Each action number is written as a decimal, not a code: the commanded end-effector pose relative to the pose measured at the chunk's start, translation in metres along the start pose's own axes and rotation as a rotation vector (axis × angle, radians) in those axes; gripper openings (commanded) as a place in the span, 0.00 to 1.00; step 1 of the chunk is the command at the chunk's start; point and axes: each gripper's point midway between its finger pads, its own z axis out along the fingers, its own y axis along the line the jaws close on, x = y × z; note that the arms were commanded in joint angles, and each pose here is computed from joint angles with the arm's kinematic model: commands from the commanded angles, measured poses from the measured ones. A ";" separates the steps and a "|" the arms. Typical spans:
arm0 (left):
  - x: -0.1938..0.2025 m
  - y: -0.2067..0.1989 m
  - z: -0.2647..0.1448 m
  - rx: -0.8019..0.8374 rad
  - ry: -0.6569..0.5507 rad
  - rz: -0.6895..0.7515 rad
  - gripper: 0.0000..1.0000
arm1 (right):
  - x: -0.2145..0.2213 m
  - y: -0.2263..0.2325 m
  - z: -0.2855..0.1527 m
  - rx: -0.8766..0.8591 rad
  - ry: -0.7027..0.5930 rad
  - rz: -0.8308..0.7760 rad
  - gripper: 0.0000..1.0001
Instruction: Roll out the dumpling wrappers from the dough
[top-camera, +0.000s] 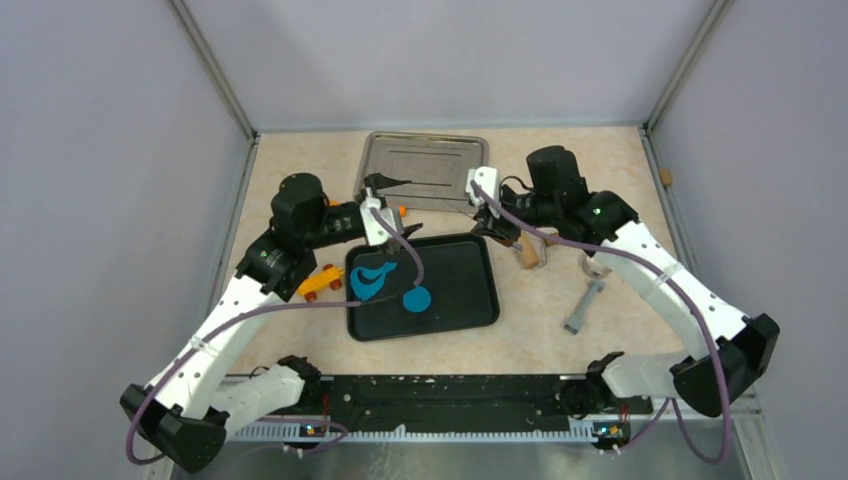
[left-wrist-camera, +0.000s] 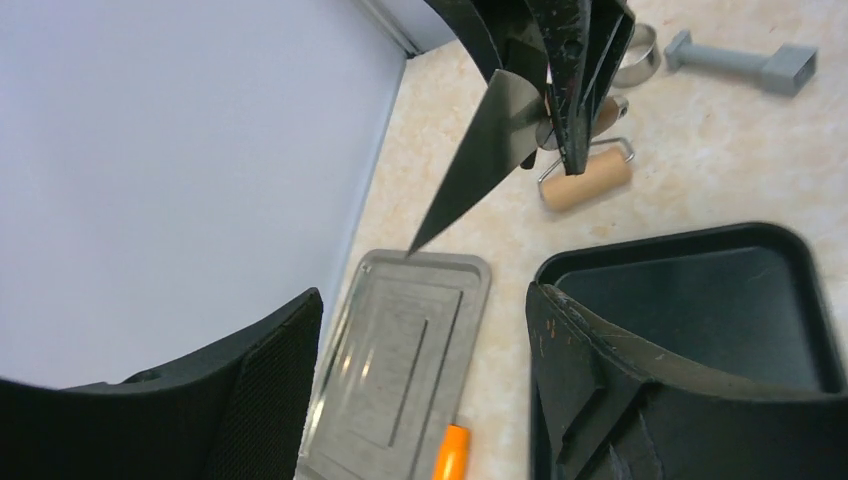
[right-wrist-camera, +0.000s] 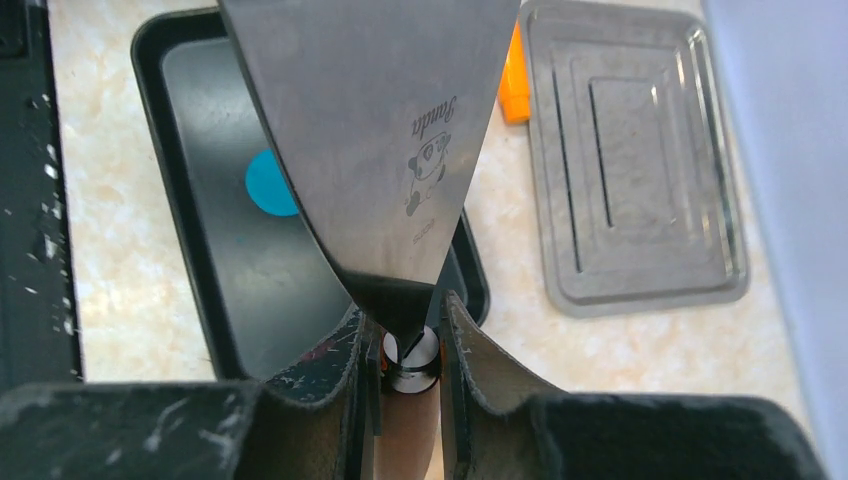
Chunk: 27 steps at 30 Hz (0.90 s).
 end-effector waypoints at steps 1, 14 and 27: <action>-0.004 0.007 0.022 0.014 -0.014 0.336 0.77 | -0.026 -0.002 -0.011 0.046 -0.012 -0.276 0.00; 0.001 -0.050 0.062 0.212 -0.056 0.683 0.00 | -0.041 0.005 -0.015 0.083 -0.011 -0.351 0.00; 0.015 -0.052 0.043 -0.046 -0.110 0.909 0.00 | 0.008 -0.044 -0.057 -0.007 -0.098 0.934 0.81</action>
